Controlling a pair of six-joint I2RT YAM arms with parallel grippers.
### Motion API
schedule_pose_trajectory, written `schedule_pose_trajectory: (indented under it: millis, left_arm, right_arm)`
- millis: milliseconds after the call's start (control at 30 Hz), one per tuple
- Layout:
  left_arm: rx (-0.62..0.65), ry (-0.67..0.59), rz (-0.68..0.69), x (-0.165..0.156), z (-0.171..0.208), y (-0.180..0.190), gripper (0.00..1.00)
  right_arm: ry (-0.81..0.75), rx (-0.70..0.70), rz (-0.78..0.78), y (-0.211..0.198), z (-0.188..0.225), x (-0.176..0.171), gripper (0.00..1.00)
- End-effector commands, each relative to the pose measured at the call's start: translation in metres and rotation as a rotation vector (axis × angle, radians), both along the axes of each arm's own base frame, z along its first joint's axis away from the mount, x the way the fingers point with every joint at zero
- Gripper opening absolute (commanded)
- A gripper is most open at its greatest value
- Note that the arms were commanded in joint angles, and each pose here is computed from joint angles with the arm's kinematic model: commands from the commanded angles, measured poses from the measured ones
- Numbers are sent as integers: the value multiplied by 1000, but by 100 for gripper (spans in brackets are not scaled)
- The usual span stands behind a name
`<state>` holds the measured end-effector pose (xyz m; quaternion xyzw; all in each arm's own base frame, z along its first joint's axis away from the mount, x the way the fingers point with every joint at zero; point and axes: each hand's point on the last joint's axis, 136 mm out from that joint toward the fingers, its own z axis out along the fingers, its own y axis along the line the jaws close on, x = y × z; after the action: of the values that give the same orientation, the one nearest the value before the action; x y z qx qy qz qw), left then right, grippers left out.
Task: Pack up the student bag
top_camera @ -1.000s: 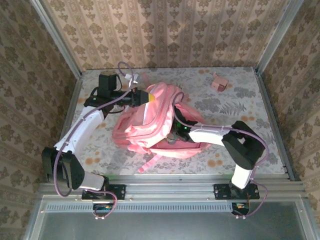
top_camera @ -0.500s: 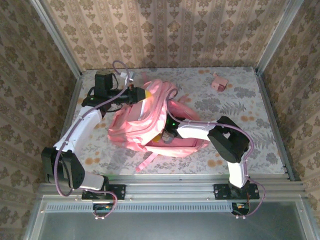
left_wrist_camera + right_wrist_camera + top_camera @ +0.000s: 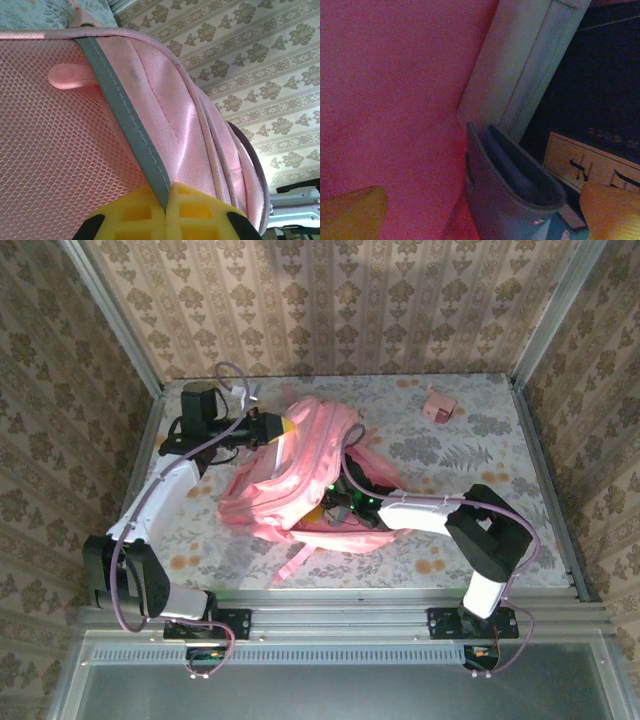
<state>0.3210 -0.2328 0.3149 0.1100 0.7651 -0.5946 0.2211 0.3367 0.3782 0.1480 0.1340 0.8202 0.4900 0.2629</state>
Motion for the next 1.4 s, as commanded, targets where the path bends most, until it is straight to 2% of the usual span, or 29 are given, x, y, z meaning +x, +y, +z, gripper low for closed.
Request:
schedule_pose_trajectory:
  millis: [0, 233, 600, 767, 900, 1000, 1100, 1233, 1367]
  left_arm:
    - [-38, -154, 46, 5, 37, 10, 0]
    - [-38, -132, 94, 13, 32, 19, 0]
    - [-94, -115, 162, 25, 43, 30, 0]
    - [-76, -128, 189, 26, 44, 32, 0]
    - [-21, -111, 208, 30, 28, 32, 0]
    - [19, -85, 191, 30, 9, 23, 0]
    - [50, -73, 164, 28, -5, 9, 0]
    - [87, -70, 127, 26, -22, -8, 0]
    - [75, -28, 127, 28, -39, -10, 0]
  right_arm:
    - [-94, 70, 31, -5, 31, -6, 100]
    - [-149, 42, -9, -37, 41, -15, 100]
    - [-109, 30, -142, -103, 36, -19, 99]
    - [-152, 32, -191, -138, 54, -19, 99]
    - [-188, -32, -258, -179, 69, -17, 98]
    - [-191, -159, -320, -215, 76, -8, 97]
    - [-182, -348, -355, -242, 84, 9, 96]
    - [-128, -632, -370, -271, 86, 52, 95]
    - [-108, -800, -367, -289, 80, 107, 97]
